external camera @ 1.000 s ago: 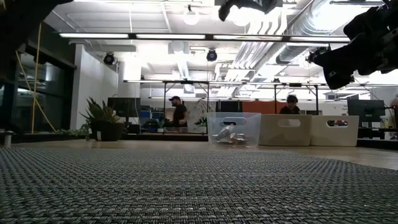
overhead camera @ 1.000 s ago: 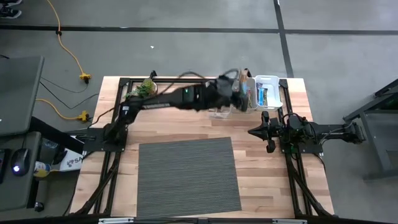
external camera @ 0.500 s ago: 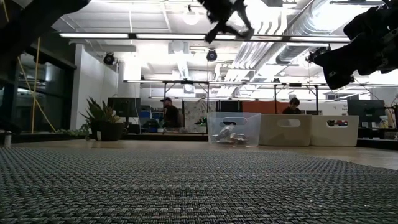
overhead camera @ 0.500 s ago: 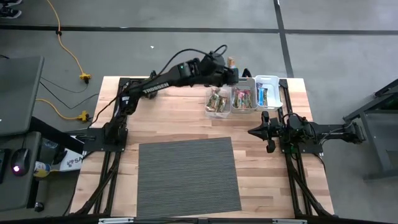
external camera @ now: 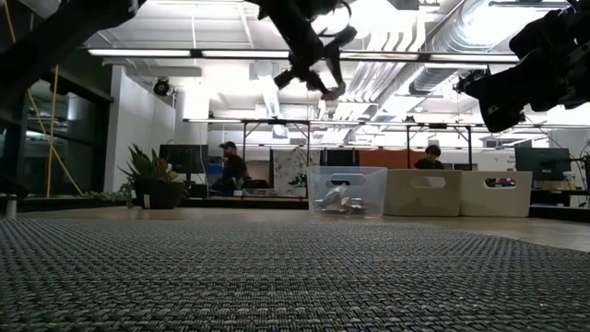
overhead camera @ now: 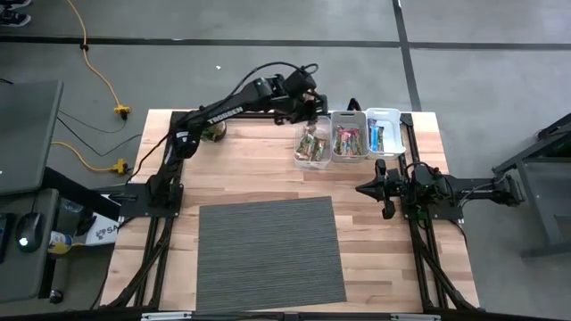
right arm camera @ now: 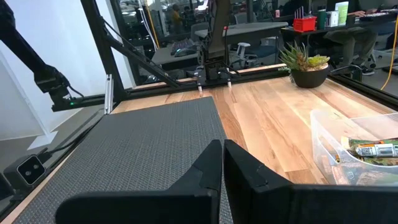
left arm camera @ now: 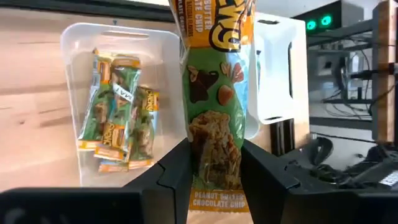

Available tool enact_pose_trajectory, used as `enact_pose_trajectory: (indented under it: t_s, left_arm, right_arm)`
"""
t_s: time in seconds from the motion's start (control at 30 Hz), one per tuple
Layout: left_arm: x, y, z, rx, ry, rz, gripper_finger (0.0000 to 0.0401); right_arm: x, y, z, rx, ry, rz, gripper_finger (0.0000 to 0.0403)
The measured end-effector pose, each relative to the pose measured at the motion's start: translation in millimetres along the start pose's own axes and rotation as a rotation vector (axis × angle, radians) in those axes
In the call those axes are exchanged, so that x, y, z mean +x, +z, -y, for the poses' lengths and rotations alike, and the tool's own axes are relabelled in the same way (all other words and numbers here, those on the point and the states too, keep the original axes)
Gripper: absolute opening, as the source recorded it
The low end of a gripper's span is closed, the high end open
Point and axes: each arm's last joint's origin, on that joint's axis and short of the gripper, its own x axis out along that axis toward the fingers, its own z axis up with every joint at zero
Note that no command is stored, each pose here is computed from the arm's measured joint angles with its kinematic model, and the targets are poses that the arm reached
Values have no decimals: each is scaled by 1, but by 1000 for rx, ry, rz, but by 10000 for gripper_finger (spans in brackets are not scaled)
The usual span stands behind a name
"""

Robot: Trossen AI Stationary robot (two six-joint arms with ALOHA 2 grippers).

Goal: Pick and place Granola Bars by type
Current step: Put the yellow granola bar into the transparent bin

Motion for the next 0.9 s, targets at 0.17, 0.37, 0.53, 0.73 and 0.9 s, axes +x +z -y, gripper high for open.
enact_pose_trajectory:
  t_s: [0.17,0.37,0.53,0.73,0.9]
  left_arm:
    - [27,-4,-11,8,76,-72,117]
    - [61,-8,-21,13,123,-130,117]
    - [93,-16,-32,8,166,-209,117]
    - [118,-27,-40,12,197,-249,117]
    - [127,-32,-44,13,223,-267,117]
  right_arm:
    - [0,0,0,0,0,0,0]
    - [0,0,0,0,0,1,0]
    - [0,0,0,0,0,0,0]
    - [0,0,0,0,1,2,0]
    - [0,0,0,0,0,2,0]
